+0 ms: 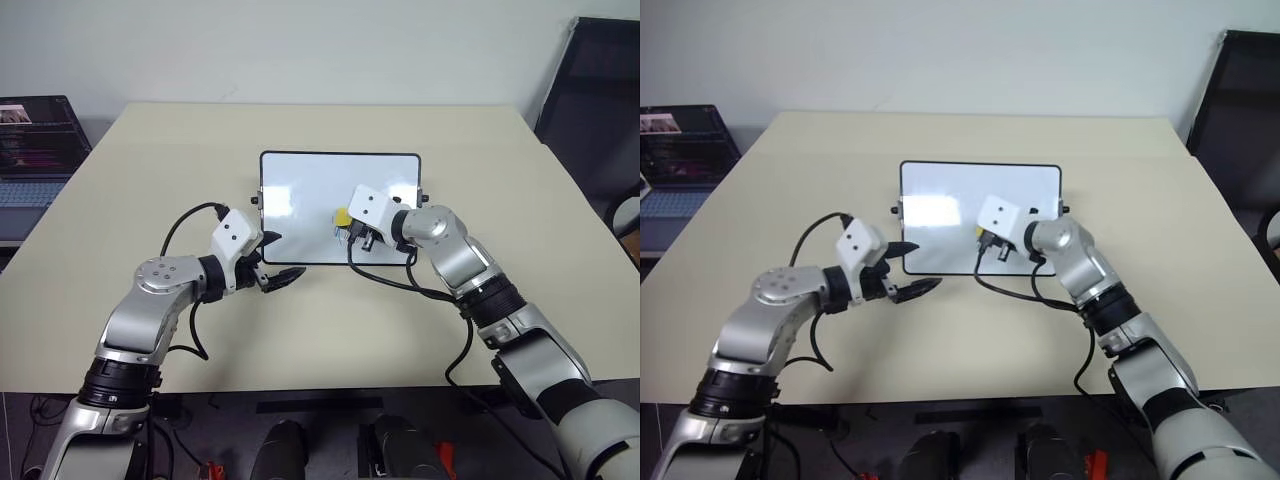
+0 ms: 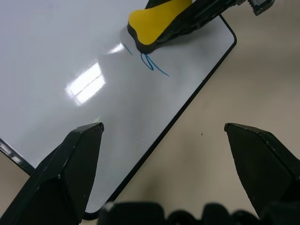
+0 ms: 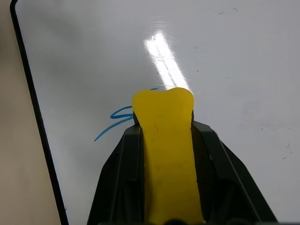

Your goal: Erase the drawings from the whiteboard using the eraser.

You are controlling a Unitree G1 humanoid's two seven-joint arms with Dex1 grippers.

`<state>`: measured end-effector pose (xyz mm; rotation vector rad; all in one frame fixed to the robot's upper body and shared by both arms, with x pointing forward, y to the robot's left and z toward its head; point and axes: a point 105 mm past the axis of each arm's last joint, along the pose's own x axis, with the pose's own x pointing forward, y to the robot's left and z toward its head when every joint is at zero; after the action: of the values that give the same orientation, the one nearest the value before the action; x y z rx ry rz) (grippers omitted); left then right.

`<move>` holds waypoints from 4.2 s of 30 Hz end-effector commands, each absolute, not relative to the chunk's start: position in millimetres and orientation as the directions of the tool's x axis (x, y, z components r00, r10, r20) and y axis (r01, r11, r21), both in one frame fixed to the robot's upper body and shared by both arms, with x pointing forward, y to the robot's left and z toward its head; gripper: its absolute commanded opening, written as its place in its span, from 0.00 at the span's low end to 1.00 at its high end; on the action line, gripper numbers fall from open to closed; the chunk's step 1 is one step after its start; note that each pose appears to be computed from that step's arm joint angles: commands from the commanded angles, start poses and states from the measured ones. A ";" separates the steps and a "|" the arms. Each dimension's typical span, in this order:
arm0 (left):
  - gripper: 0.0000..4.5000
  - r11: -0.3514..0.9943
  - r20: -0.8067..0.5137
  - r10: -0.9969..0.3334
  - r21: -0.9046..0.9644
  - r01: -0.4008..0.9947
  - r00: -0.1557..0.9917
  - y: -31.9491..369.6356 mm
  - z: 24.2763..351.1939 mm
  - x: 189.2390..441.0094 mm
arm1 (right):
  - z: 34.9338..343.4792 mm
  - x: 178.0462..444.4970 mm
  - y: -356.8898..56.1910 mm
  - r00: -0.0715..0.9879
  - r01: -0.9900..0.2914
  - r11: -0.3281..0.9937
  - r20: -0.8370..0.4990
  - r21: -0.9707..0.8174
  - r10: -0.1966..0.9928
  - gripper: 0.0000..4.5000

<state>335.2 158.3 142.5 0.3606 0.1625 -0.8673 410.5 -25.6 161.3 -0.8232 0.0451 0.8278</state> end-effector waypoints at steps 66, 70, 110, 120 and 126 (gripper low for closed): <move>1.00 0.564 -0.262 -0.739 0.266 0.782 0.621 150.4 152.1 327.9 | 168.1 411.1 -16.0 0.732 -0.601 0.387 -0.287 -0.699 0.618 0.22; 1.00 0.566 -0.262 -0.737 0.265 0.780 0.624 151.9 150.6 327.9 | 177.8 415.6 -21.7 0.754 -0.576 0.434 -0.247 -0.693 0.608 0.22; 1.00 0.603 -0.296 -0.699 0.246 0.759 0.651 192.4 157.9 320.4 | 164.0 335.8 -55.0 0.653 -0.725 0.515 -0.217 -0.457 0.726 0.22; 1.00 0.556 -0.329 -0.706 0.289 0.779 0.627 192.5 147.8 318.6 | 176.5 393.9 -17.2 0.717 -0.631 0.488 -0.213 -0.603 0.664 0.22; 1.00 0.548 -0.323 -0.716 0.289 0.785 0.619 190.9 143.1 316.8 | 152.5 397.9 -13.5 0.673 -0.700 0.424 -0.332 -0.574 0.661 0.22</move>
<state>318.2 192.6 138.5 0.4135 0.2053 -0.8839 398.3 -11.6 154.6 -0.7105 0.0404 0.8341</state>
